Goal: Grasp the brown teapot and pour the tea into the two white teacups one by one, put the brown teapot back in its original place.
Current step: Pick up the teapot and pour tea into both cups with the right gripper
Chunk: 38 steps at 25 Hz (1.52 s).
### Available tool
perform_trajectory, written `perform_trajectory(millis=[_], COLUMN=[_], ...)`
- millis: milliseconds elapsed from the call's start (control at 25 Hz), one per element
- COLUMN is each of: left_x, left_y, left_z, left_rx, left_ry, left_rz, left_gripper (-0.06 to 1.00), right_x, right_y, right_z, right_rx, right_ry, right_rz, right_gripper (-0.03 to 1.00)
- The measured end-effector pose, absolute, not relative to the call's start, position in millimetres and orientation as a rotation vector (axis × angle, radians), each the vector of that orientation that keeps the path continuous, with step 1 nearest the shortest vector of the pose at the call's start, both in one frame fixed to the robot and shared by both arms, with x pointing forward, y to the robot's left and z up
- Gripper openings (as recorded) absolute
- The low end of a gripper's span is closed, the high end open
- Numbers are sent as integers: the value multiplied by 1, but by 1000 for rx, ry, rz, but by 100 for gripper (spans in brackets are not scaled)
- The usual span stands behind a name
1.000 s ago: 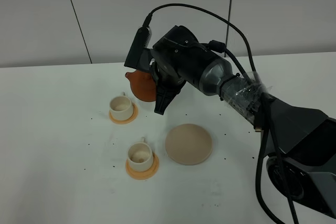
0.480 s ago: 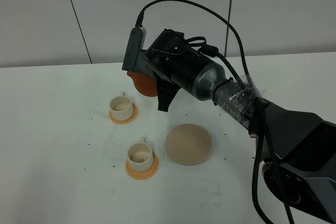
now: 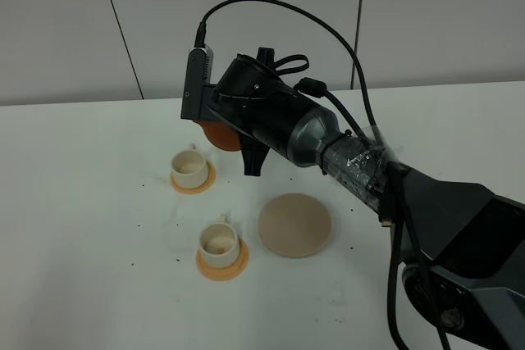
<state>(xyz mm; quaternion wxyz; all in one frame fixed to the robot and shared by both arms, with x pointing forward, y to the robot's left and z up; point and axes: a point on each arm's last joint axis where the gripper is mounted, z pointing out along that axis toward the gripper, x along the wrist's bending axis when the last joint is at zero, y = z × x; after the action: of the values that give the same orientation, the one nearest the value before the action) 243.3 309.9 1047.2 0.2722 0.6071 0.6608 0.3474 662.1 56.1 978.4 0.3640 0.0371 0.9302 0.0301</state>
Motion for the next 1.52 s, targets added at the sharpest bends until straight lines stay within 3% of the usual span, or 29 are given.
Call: perform_trajectory(millis=[360, 1520], left_x=[243, 243], left_y=[310, 310], left_z=[1047, 1047], left_rx=[1634, 1634], left_ry=[1779, 1779], left_rz=[935, 935], left_gripper=[23, 23], right_x=[659, 657], right_y=[59, 65], right_z=[957, 946], right_rx=[19, -36], right_ry=[2408, 2331], right_rz=[-55, -171], right_gripper=[10, 10])
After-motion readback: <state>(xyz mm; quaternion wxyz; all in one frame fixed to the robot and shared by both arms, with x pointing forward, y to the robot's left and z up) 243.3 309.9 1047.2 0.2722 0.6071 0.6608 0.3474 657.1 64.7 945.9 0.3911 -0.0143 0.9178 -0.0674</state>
